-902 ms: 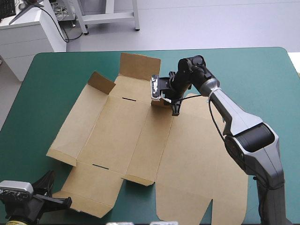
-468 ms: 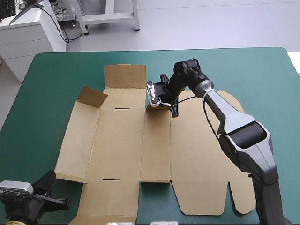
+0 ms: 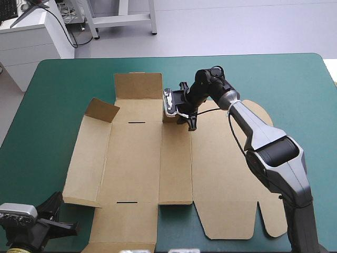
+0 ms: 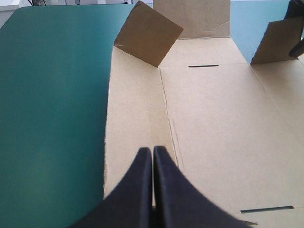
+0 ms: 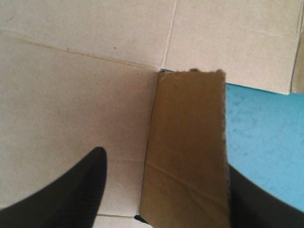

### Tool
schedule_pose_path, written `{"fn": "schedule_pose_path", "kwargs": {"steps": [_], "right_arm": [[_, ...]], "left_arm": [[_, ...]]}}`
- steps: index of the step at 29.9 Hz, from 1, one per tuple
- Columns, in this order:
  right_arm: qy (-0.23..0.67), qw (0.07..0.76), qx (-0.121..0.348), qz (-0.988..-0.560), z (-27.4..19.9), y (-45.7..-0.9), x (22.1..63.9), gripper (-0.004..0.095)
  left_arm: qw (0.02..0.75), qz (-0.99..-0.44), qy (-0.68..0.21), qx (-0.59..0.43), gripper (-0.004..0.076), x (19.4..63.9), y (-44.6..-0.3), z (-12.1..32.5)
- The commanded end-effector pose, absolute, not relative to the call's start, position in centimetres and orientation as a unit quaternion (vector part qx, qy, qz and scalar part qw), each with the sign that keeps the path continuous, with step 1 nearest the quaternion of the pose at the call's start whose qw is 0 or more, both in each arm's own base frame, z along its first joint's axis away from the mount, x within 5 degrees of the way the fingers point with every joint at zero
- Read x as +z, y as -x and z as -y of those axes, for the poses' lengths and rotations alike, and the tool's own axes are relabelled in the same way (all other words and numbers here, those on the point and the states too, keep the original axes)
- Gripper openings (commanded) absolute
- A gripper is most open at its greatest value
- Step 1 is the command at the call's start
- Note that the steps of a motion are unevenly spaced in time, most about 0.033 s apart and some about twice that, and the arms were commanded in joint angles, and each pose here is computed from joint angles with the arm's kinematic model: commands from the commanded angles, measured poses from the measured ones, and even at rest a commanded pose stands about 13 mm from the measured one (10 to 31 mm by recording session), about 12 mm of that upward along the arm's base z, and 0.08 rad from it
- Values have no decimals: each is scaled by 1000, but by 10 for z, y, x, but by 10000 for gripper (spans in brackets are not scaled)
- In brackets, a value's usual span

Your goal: Fold the box

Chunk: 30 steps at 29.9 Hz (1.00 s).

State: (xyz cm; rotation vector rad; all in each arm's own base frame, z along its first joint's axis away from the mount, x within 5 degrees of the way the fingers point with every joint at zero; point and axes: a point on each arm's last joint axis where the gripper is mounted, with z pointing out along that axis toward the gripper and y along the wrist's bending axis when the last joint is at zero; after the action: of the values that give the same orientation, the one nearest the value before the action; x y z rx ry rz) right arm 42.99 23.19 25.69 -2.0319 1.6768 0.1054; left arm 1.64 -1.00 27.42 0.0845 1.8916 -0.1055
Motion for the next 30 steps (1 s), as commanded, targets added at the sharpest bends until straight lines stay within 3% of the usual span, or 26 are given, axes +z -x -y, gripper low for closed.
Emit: {"fn": "schedule_pose_path", "kwargs": {"steps": [1, 8, 11, 14, 18, 22, 25, 30], "right_arm": [[691, 319, 43, -647, -228, -418, 313, 698], [613, 363, 63, -699, -217, -395, 368, 698], [551, 377, 72, -740, -210, -388, 386, 672], [461, 377, 76, -799, -203, -387, 393, 475], [351, 377, 74, -854, -193, -391, 396, -12], [252, 390, 73, -883, -184, -393, 402, 3], [240, 381, 59, -891, -179, -390, 404, 3], [224, 368, 61, -900, -175, -384, 402, 1]], "left_arm": [[620, -782, -29, -52, -8, 291, -16, 10], [620, -782, -29, -52, -8, 291, -16, 10], [620, -782, -29, -52, -8, 291, -16, 10], [620, -782, -29, -52, -8, 291, -16, 10], [622, -781, -29, -52, -8, 291, -16, 10], [621, -782, -29, -52, 15, 290, -17, 10], [621, -782, -29, -52, 158, 290, -17, 10], [621, -782, -29, -52, 543, 290, -17, 10]]}}
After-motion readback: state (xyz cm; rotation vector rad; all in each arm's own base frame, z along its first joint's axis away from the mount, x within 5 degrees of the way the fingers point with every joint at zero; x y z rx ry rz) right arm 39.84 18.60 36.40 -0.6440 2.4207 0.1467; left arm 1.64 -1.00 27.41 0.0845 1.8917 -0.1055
